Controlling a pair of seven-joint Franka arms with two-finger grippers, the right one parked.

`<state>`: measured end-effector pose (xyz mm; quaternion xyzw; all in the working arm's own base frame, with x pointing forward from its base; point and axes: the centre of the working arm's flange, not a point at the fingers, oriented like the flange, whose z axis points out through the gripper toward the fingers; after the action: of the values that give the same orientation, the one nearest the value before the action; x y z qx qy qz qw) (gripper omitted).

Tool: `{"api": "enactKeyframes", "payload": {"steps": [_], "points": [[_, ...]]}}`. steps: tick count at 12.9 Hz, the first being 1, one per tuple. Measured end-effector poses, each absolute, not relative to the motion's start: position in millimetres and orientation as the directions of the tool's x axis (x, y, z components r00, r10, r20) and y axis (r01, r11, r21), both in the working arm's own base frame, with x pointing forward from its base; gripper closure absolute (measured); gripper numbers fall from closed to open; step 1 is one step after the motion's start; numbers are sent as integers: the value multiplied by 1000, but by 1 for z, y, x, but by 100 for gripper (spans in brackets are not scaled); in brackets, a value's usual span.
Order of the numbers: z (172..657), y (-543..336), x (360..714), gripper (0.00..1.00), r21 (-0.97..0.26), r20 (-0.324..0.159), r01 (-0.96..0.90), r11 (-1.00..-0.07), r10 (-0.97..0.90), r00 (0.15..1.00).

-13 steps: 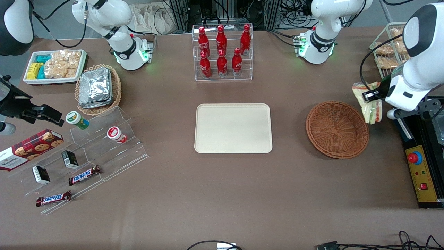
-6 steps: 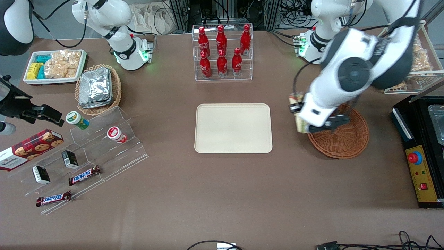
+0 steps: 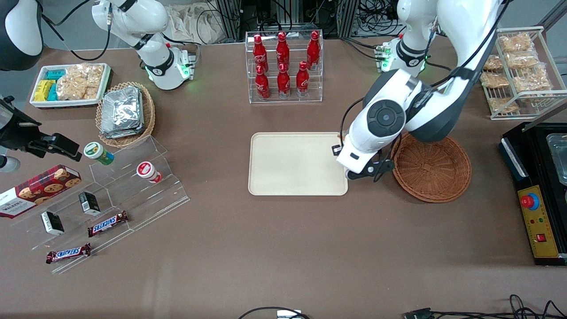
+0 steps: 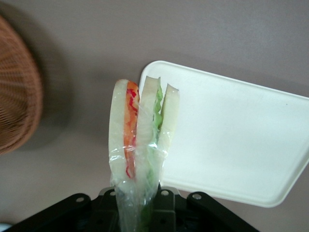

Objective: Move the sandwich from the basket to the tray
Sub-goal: 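Carry the sandwich with the left gripper over the cream tray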

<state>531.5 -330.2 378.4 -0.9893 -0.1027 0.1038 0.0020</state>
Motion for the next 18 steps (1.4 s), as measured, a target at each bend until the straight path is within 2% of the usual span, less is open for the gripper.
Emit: {"api": "enactKeyframes", "payload": {"steps": [3, 6, 9, 12, 13, 18], "points": [[307, -338, 507, 84, 6, -166, 152, -988, 149, 975], [255, -338, 498, 84, 0, -196, 109, -994, 107, 975], [224, -348, 491, 84, 12, -212, 65, -998, 61, 975], [221, -359, 484, 84, 24, -212, 46, -999, 40, 976], [221, -359, 484, 78, 23, -212, 51, -998, 45, 976], [225, -354, 489, 23, 5, -212, 89, -996, 86, 973]]}}
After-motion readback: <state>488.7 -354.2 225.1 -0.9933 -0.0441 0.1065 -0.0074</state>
